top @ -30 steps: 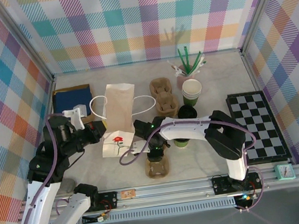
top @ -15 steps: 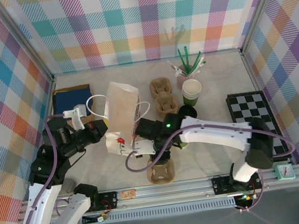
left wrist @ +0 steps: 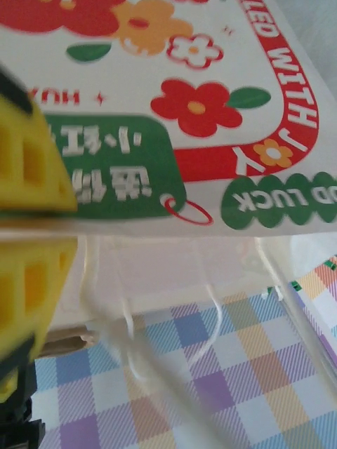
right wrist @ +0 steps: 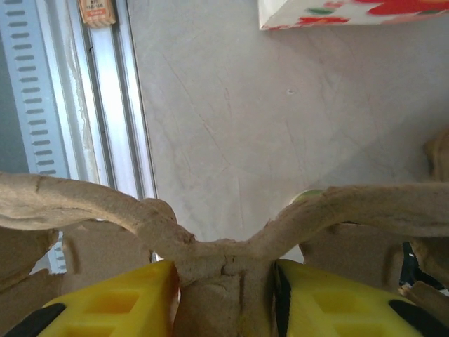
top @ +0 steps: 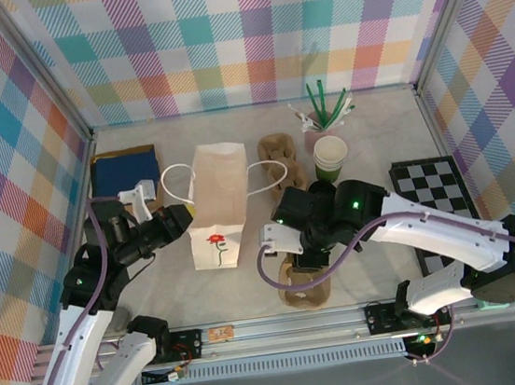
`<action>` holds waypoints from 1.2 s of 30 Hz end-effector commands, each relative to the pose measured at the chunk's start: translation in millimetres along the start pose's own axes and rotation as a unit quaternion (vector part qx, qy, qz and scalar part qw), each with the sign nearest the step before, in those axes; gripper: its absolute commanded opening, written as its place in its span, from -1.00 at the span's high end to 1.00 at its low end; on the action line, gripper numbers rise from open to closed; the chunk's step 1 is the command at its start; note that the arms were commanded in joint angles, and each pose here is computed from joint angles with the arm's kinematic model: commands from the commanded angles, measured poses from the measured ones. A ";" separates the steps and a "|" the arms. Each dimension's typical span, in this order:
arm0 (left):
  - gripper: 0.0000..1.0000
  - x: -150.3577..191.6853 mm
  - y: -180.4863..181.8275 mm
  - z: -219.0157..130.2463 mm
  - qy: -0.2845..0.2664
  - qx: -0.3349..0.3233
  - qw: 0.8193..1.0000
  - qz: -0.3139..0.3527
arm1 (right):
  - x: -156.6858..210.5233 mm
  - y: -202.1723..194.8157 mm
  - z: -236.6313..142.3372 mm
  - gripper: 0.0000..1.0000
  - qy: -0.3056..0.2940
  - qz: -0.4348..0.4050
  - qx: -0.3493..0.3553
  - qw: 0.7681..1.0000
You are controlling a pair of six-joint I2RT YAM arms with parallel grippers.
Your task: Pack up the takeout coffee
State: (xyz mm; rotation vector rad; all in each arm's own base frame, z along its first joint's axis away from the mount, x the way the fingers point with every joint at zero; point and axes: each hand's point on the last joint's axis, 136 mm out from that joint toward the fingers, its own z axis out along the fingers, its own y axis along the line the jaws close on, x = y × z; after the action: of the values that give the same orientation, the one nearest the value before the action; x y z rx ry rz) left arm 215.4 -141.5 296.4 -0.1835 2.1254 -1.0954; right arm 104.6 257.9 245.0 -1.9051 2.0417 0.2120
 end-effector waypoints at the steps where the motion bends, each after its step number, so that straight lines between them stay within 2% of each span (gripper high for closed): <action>1: 0.18 -0.1 -1.2 -3.9 -0.001 0.003 1.000 0.004 | -5.5 -10.2 -21.7 0.20 -0.003 -0.003 0.024 1.000; 2: -0.03 0.9 0.3 -5.3 0.000 -0.003 1.000 0.007 | -8.8 -13.3 -25.4 0.20 -0.004 -0.010 0.031 0.999; 3: -0.16 1.3 1.8 -6.8 0.001 -0.009 1.000 0.009 | -12.5 -15.6 -28.2 0.20 -0.006 -0.015 0.034 0.999; 7: -0.53 -0.1 6.1 -20.0 -0.004 -0.045 0.998 0.037 | -35.6 -25.3 -45.9 0.20 -0.031 -0.035 0.043 0.998; 11: -0.64 -8.6 13.4 -40.0 -0.017 -0.107 0.991 0.078 | -67.8 -40.9 -65.6 0.21 -0.062 -0.058 0.069 0.994; 22: -0.66 -21.3 31.4 -71.4 -0.050 -0.201 0.971 0.118 | -154.6 -76.5 -99.6 0.25 -0.159 -0.109 0.136 0.972; 26: -0.66 -26.9 25.5 -75.9 -0.072 -0.192 0.972 0.115 | -192.5 -93.2 -106.5 0.29 -0.207 -0.141 0.175 0.952; 29: -0.66 -28.6 22.2 -72.1 -0.074 -0.181 0.975 0.108 | -216.7 -110.2 -104.3 0.22 -0.233 -0.154 0.204 0.938; 36: -0.63 -32.9 14.9 -65.9 -0.082 -0.159 0.979 0.098 | -240.3 -141.6 -82.7 0.22 -0.247 -0.155 0.219 0.931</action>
State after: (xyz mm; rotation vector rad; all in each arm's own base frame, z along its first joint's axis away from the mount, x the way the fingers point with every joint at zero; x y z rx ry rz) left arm 194.3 -72.7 315.8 -0.1899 2.1531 -0.5650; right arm 230.4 431.8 404.2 -1.7004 1.3838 0.1183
